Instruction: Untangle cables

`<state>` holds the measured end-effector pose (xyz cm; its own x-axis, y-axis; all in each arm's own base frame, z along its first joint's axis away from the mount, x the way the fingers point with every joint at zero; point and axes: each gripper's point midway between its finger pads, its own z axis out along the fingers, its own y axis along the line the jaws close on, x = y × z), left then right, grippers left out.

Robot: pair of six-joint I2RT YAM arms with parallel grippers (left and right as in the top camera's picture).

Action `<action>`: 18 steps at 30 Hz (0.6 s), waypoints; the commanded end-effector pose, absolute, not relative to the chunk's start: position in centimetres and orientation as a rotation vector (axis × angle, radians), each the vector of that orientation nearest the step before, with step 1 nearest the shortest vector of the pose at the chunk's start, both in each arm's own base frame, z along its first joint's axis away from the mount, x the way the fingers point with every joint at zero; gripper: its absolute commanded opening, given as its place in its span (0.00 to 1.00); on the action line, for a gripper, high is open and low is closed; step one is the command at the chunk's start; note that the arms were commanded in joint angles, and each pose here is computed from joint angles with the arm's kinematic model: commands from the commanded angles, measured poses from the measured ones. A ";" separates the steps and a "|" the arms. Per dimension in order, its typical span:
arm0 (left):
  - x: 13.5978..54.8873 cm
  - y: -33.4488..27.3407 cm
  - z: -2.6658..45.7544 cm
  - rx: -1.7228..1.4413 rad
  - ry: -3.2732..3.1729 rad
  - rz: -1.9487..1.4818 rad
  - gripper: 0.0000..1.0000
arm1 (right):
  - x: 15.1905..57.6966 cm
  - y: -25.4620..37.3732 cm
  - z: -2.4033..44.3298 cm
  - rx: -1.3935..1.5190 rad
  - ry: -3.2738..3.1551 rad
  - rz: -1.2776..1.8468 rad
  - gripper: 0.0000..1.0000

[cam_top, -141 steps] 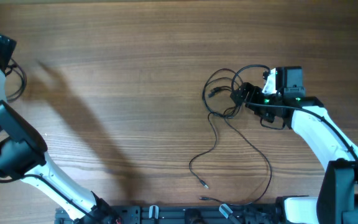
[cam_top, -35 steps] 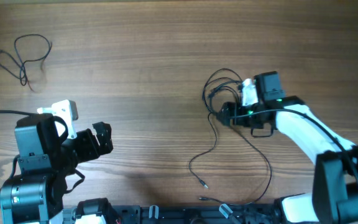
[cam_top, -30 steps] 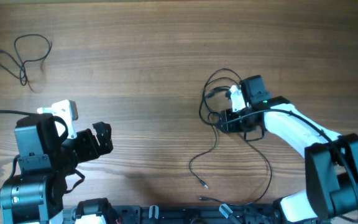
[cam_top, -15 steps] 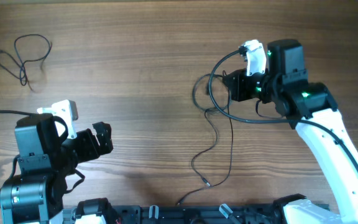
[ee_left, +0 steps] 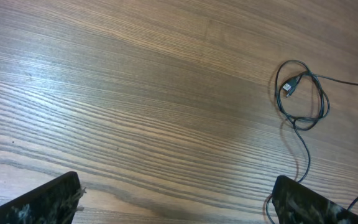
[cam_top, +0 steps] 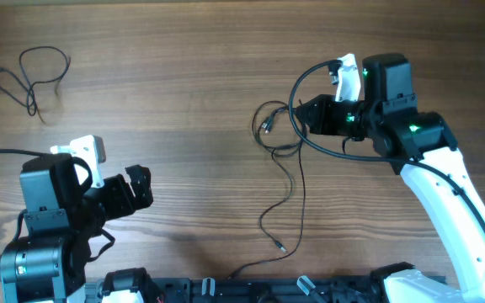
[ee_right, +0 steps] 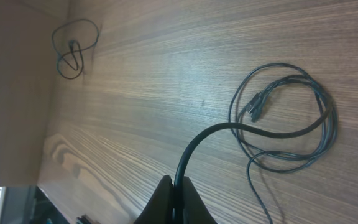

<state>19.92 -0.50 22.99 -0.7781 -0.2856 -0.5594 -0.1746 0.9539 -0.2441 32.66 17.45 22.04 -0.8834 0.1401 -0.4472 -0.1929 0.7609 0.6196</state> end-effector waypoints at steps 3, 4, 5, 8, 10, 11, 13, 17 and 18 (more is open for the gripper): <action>19.9 -0.3 23.1 -0.314 2.472 -0.219 1.00 | 32.4 18.0 22.1 -0.029 2.490 0.995 0.04; 19.9 -0.3 23.1 -0.314 2.472 -0.219 1.00 | 32.4 18.1 22.2 -0.030 2.490 0.997 0.04; 19.9 -0.3 23.1 -0.314 2.472 -0.219 1.00 | 32.4 18.1 22.2 -0.030 2.490 0.997 0.04; 19.9 -0.3 23.1 -0.314 2.472 -0.219 1.00 | 32.4 18.1 22.2 -0.031 2.490 0.997 0.04; 19.9 -0.3 23.1 -0.314 2.472 -0.219 1.00 | 32.2 18.3 22.2 -0.040 2.491 1.000 0.04; 19.9 -0.3 23.1 -0.313 2.472 -0.219 1.00 | 32.1 18.5 22.2 -0.048 2.492 1.002 0.04; 19.9 -0.3 23.1 -0.314 2.472 -0.219 1.00 | 31.9 19.0 22.1 -0.066 2.496 1.003 0.04; 19.9 -0.3 23.1 -0.314 2.472 -0.219 1.00 | 31.6 19.5 22.1 -0.087 2.500 1.011 0.04; 19.9 -0.3 23.1 -0.314 2.472 -0.219 1.00 | 31.5 19.7 22.2 -0.097 2.494 1.015 0.04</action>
